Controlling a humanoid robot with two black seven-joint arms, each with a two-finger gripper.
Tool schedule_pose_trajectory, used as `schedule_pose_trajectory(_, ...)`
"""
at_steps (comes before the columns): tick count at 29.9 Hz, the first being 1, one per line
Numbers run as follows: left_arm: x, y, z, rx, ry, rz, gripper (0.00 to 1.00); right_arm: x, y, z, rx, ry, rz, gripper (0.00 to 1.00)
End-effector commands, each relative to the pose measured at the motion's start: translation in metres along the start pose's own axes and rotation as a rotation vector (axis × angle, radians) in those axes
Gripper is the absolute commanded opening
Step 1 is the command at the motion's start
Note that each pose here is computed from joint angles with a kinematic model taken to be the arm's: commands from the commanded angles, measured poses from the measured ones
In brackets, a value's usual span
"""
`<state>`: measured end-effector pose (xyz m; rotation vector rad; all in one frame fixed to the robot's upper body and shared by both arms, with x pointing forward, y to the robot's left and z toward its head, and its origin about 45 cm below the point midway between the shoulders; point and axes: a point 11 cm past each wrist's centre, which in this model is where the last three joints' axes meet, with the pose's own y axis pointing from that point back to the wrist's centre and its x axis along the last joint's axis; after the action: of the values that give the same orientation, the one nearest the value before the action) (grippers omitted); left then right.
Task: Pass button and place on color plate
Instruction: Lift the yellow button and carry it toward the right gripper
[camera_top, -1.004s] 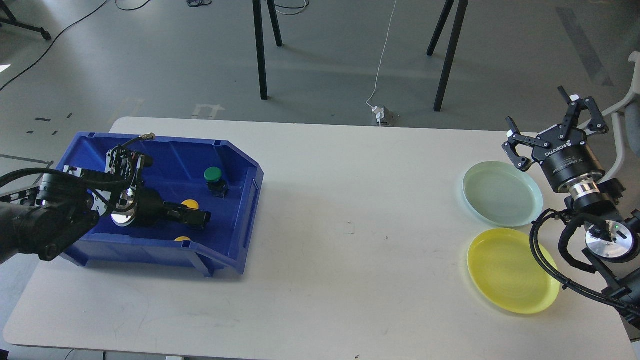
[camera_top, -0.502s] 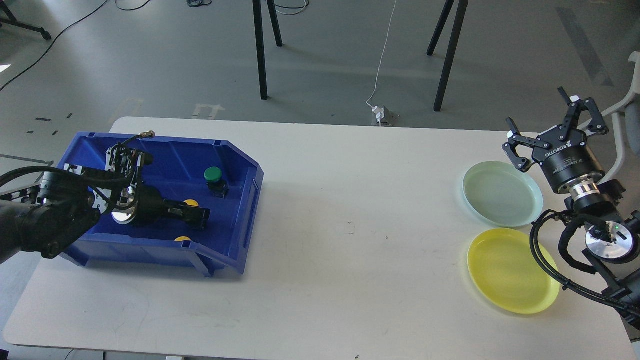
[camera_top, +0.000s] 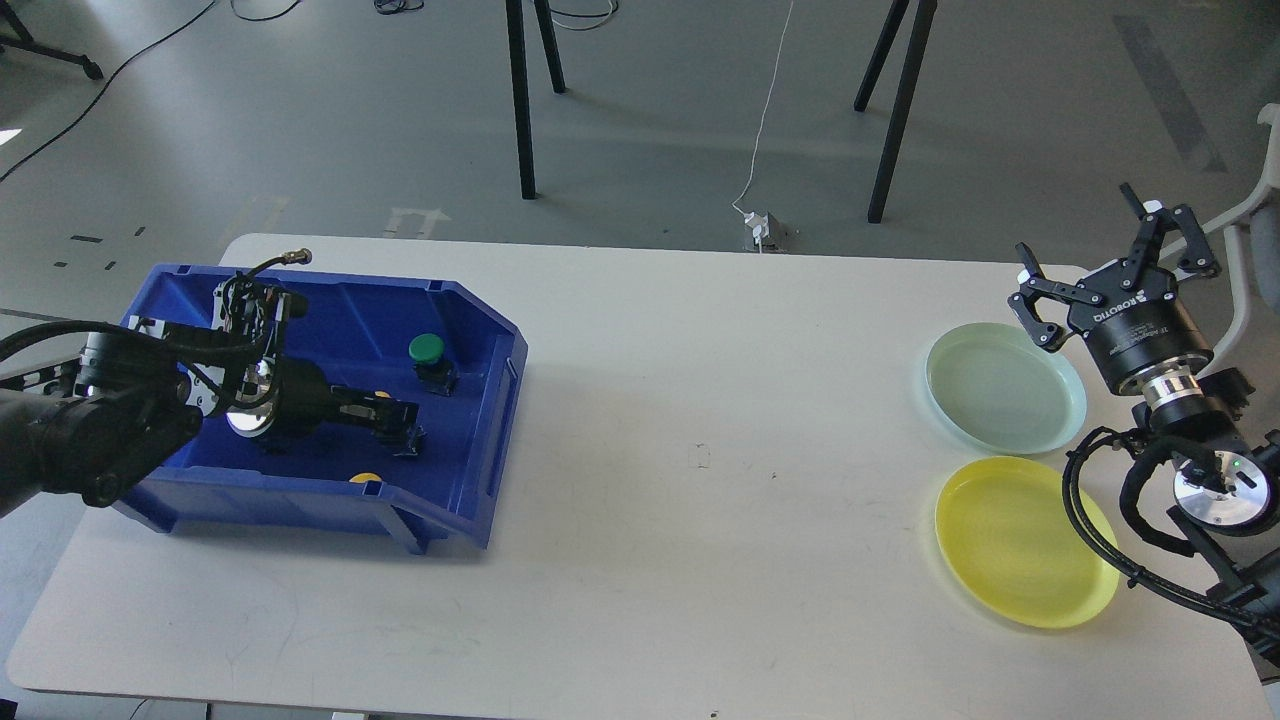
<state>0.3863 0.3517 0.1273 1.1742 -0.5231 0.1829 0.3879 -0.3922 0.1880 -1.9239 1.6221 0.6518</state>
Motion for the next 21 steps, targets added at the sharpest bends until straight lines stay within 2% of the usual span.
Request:
schedule_pose_trajectory(1, 0.016, 0.017, -0.001, -0.002, -0.022, 0.032, 0.08, 0.002, 0.002, 0.001, 0.001, 0.000, 0.006, 0.99)
schedule_pose_trajectory(8, 0.054, 0.089, 0.010, -0.101, 0.013, 0.184, 0.08, 0.003, 0.003, 0.001, 0.000, 0.001, 0.009, 0.99)
schedule_pose_trajectory(14, 0.070, 0.146, 0.030, -0.224, 0.078, 0.314, 0.08, 0.004, 0.004, -0.001, 0.007, -0.002, 0.012, 0.99)
schedule_pose_trajectory(18, 0.089, 0.184, 0.069, -0.430, 0.177, 0.428, 0.08, 0.002, 0.001, -0.011, 0.046, -0.016, 0.009, 0.99)
schedule_pose_trajectory(21, 0.097, 0.195, 0.103, -0.605, 0.259, 0.459, 0.08, -0.005, -0.003, -0.014, 0.054, -0.021, -0.013, 0.99)
